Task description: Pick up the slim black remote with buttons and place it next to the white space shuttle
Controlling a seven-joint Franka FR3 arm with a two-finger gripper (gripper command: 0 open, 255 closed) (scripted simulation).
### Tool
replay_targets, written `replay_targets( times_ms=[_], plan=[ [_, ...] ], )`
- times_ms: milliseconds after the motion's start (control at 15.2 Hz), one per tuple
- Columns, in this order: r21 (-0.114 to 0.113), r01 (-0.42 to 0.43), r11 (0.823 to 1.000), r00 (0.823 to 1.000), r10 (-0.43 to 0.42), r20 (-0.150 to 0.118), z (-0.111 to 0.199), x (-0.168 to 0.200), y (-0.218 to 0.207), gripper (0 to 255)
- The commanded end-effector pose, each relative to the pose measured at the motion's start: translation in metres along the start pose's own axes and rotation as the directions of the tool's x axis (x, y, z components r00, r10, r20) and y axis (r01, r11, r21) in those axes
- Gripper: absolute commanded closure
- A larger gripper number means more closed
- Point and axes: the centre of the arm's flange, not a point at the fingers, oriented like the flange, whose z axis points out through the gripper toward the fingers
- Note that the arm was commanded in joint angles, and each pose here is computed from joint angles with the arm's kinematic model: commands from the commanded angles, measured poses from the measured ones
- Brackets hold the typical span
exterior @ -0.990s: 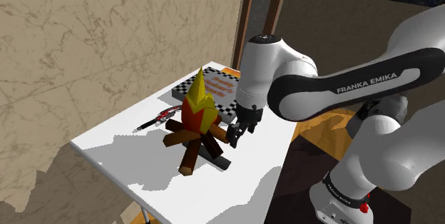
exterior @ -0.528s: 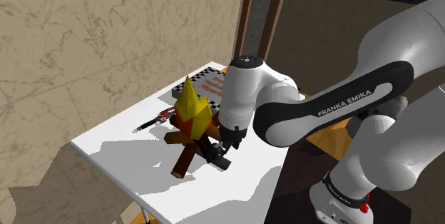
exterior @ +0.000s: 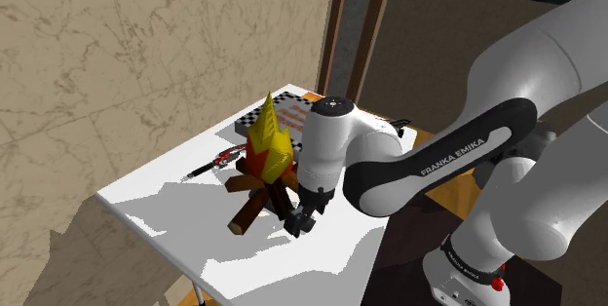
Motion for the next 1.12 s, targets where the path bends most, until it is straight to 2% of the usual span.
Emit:
replay_targets(
  times_ms=[0,264,330,924,1056],
  plan=[
    [0.000,0.000,1.000,1.000,0.000,0.000,0.001,0.000,0.000,0],
    [0.000,0.000,1.000,1.000,0.000,0.000,0.001,0.000,0.000,0],
    [0.000,0.000,1.000,1.000,0.000,0.000,0.001,0.000,0.000,255],
    [0.000,0.000,1.000,1.000,0.000,0.000,0.001,0.000,0.000,255],
    [0.000,0.000,1.000,1.000,0.000,0.000,-0.009,0.000,0.000,255]
  ],
)
